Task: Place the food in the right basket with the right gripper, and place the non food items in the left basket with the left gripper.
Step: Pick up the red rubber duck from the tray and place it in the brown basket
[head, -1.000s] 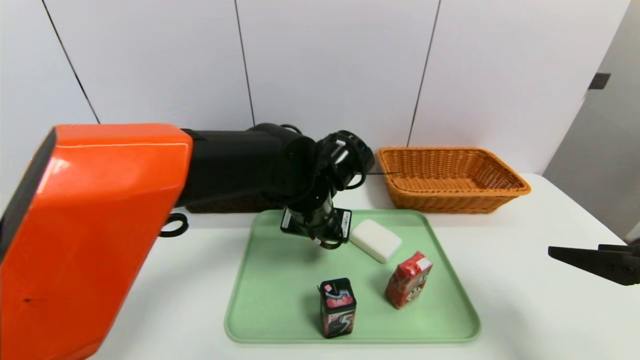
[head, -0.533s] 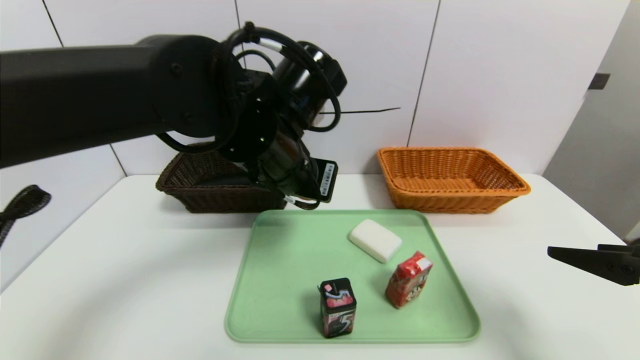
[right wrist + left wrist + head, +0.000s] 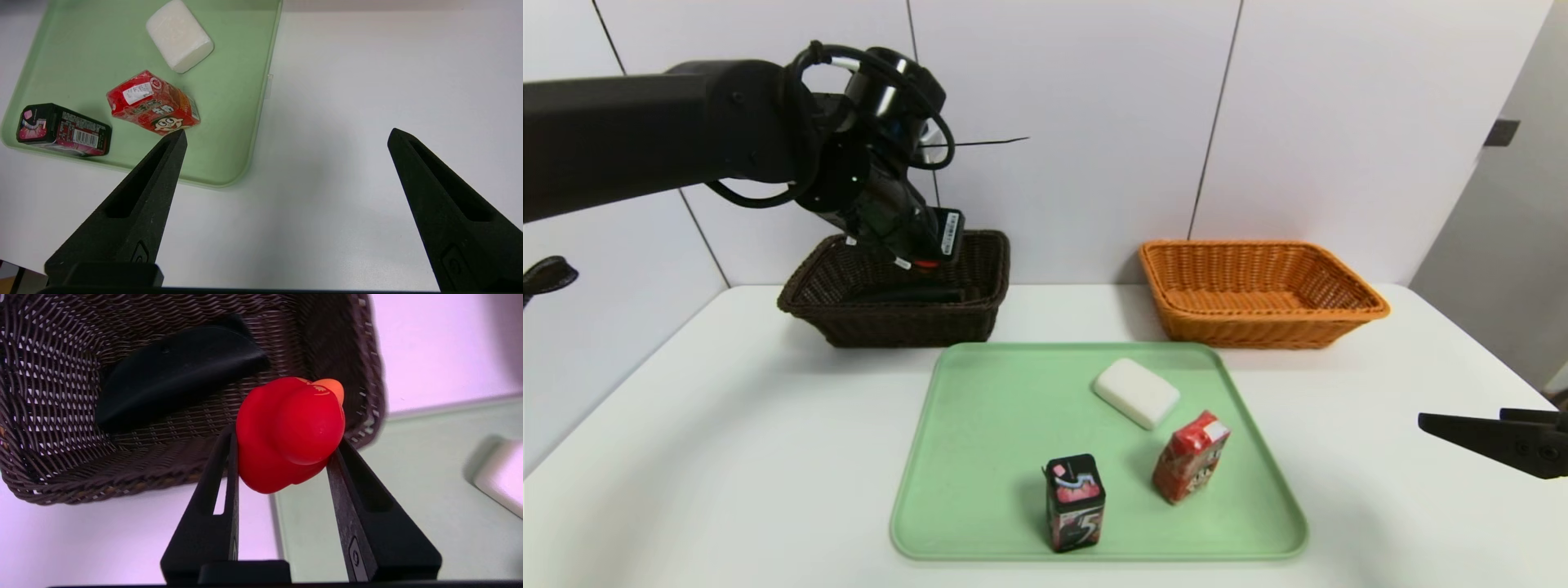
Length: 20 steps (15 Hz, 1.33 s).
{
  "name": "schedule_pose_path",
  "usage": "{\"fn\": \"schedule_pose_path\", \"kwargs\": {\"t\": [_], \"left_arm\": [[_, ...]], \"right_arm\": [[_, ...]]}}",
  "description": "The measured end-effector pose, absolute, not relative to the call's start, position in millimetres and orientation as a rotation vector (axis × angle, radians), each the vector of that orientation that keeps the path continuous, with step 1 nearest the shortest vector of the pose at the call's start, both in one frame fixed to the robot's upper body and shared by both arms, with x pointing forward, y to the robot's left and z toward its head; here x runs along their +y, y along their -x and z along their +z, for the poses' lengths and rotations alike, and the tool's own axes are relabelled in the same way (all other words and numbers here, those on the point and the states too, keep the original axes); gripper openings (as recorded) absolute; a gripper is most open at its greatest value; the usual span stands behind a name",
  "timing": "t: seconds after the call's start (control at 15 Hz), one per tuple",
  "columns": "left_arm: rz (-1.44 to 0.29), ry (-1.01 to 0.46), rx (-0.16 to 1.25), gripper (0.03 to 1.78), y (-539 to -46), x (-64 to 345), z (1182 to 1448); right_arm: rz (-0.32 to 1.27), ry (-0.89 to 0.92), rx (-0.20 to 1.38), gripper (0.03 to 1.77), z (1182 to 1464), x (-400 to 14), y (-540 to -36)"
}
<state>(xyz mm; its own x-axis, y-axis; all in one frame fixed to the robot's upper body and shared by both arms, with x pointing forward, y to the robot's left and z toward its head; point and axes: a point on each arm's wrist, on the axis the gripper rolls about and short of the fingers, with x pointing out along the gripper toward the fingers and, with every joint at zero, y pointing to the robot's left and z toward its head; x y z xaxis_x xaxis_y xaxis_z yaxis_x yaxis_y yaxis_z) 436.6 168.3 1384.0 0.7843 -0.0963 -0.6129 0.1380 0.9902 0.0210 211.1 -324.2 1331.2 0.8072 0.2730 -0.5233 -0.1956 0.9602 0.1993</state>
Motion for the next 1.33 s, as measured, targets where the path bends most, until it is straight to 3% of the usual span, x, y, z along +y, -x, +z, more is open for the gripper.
{"fn": "schedule_pose_path", "kwargs": {"t": [0.53, 0.8, 1.0, 1.33], "left_arm": [[-0.088, -0.099, 0.696, 0.67, -495.1, 165.6, 1319.9], [-0.073, -0.108, 0.726, 0.67, -504.7, 168.5, 1304.1], [-0.066, -0.107, 0.731, 1.01, -507.0, 170.8, 1301.8], [-0.065, -0.098, 0.709, 1.34, -503.9, 173.0, 1311.0]], "right_arm": [[0.254, -0.138, 0.590, 1.70, 1327.7, -324.2, -209.8], [0.255, -0.138, 0.590, 1.70, 1327.5, -324.2, -209.6], [0.254, -0.139, 0.595, 1.70, 1326.2, -324.2, -209.4], [0.253, -0.138, 0.597, 1.70, 1325.0, -324.3, -208.4]]}}
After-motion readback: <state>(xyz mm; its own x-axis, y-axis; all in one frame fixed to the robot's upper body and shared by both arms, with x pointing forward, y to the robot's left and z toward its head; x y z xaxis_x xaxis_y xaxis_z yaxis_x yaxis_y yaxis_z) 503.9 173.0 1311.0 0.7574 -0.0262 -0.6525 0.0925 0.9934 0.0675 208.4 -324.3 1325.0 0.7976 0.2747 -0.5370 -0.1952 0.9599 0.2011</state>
